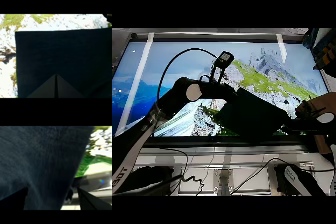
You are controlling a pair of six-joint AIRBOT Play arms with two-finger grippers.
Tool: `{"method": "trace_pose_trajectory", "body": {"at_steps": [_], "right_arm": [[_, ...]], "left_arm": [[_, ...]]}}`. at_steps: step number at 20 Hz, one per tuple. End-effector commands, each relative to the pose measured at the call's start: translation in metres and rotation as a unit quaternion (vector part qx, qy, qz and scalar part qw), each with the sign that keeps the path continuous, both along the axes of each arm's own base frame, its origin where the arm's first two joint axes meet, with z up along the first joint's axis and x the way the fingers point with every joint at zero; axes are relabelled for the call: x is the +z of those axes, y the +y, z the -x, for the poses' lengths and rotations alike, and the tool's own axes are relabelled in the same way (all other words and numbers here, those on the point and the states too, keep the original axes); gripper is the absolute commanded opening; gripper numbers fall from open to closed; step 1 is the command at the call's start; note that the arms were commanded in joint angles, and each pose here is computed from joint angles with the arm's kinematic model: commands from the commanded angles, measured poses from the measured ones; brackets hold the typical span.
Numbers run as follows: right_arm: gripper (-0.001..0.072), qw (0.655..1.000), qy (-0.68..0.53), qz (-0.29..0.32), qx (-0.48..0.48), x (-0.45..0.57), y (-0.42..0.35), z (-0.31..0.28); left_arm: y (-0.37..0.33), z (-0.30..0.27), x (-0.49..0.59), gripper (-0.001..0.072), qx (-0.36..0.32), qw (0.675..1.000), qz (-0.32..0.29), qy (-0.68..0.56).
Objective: Fold the clothes and pants, and hang the long-sleeved shirts on hangers.
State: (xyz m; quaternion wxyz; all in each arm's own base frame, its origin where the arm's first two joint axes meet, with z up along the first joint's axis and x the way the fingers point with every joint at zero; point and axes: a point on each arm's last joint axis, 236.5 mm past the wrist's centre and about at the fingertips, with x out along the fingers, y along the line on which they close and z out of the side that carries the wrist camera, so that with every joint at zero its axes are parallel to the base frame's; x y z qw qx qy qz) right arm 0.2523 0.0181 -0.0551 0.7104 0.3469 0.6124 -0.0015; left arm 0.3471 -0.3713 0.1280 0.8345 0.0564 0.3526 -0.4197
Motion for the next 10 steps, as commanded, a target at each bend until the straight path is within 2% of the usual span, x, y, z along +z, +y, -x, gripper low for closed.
{"method": "trace_pose_trajectory", "body": {"at_steps": [1,3,4,6,8,10], "right_arm": [[0.0684,0.999,0.027,-0.005,-0.024,-0.026,0.001,-0.011],[0.0664,0.999,0.031,-0.011,-0.036,-0.038,0.000,-0.018],[0.0592,0.999,0.032,-0.024,-0.025,-0.044,0.005,-0.019],[0.0544,0.996,0.030,-0.082,0.001,-0.048,0.028,-0.022],[0.0544,0.990,0.015,-0.143,0.017,-0.048,0.051,-0.030],[0.0546,0.990,0.009,-0.143,0.002,-0.060,0.058,-0.043]], "left_arm": [[-0.003,0.003,-0.002,0.0023,-0.004,1.000,-0.002,0.001],[-0.003,0.003,-0.002,0.0023,-0.004,1.000,-0.002,0.001],[-0.003,0.003,-0.002,0.0023,-0.004,1.000,-0.002,0.001],[-0.003,0.003,-0.002,0.0023,-0.004,1.000,-0.002,0.001],[-0.003,0.002,-0.002,0.0023,-0.004,1.000,-0.002,0.000],[-0.002,0.002,-0.002,0.0023,-0.004,1.000,-0.003,0.000]]}}
